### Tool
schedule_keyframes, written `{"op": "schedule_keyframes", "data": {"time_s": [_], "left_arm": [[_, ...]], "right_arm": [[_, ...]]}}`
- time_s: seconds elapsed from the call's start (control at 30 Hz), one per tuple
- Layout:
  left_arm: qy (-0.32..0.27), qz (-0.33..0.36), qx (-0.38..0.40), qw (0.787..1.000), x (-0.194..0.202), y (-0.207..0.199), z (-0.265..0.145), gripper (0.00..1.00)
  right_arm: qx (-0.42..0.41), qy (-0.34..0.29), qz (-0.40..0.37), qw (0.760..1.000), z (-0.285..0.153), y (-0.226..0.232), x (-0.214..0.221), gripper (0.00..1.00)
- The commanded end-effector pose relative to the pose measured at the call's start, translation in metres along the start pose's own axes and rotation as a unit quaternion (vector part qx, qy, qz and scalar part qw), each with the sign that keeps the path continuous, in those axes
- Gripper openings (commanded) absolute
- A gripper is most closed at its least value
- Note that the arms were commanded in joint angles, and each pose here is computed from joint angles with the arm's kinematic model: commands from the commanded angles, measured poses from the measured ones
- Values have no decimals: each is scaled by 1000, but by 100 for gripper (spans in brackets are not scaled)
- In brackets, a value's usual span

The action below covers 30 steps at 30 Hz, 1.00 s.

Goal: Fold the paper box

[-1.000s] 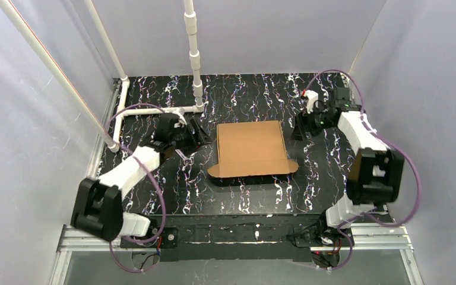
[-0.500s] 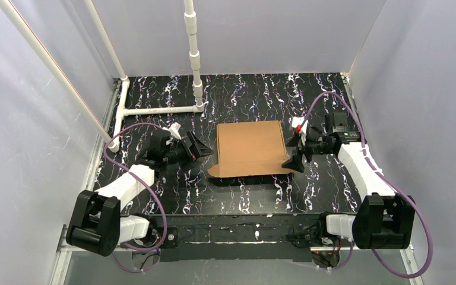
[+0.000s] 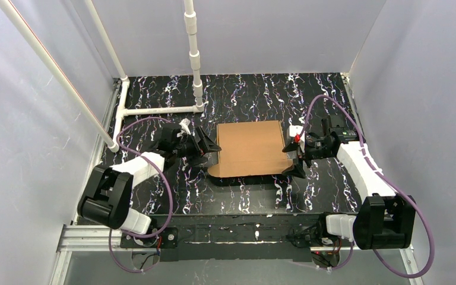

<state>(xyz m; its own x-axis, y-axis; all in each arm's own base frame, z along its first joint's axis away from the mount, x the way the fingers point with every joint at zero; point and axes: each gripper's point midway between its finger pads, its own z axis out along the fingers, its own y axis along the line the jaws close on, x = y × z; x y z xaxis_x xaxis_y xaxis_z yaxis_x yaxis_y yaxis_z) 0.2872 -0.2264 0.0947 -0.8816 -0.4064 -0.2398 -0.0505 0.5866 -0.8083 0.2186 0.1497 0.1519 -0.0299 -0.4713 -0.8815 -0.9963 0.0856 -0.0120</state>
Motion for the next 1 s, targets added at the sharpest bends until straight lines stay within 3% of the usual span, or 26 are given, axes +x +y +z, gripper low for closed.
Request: {"op": "schedule_keyframes", "data": {"time_s": [0.0, 0.4, 0.6, 0.97], "left_arm": [[-10, 32, 0, 999, -4, -9, 6, 92], [-76, 53, -5, 996, -10, -8, -21, 98], [-53, 22, 28, 998, -10, -17, -30, 98], [-19, 66, 38, 997, 8, -23, -51, 98]], "right_arm": [[15, -5, 15, 1000, -6, 3, -8, 99], [87, -15, 88, 992, -48, 1, 16, 99], [130, -6, 126, 984, -72, -4, 26, 98], [192, -4, 189, 963, -105, -7, 47, 98]]}}
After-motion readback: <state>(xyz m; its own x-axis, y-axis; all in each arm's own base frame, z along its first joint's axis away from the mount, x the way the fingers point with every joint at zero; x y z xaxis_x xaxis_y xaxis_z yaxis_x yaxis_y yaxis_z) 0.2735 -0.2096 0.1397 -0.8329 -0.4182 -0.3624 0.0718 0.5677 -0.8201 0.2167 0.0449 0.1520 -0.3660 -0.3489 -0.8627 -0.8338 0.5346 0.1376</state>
